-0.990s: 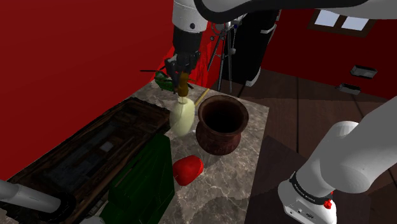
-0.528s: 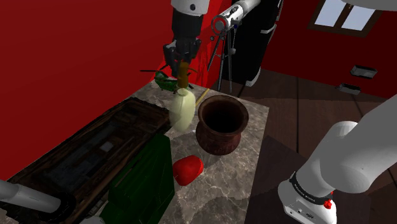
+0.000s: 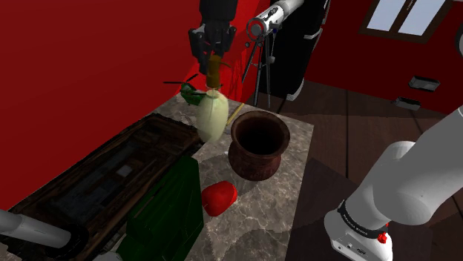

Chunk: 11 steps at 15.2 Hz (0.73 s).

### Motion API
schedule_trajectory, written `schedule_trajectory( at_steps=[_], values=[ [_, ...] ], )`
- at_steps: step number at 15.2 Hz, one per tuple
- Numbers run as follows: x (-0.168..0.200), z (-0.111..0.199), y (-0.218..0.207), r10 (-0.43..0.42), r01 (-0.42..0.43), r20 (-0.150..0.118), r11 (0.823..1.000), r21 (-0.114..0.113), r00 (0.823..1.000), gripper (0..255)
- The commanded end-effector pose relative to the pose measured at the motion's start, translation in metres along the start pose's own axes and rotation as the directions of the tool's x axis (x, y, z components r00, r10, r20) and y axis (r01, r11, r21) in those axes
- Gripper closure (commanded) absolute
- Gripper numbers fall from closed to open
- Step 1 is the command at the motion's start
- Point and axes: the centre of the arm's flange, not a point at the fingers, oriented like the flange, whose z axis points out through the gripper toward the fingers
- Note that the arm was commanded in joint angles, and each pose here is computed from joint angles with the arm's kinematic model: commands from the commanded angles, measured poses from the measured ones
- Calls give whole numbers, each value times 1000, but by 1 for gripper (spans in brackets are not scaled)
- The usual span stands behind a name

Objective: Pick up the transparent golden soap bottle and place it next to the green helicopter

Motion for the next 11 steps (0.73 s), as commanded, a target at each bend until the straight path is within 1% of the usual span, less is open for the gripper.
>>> schedule_trajectory(
  at_steps=[1,11],
  values=[
    [1,-11,-1,0,0,0,1000,0,1000,255],
    [9,-63,-3,0,0,0,1000,0,1000,255]
  ],
)
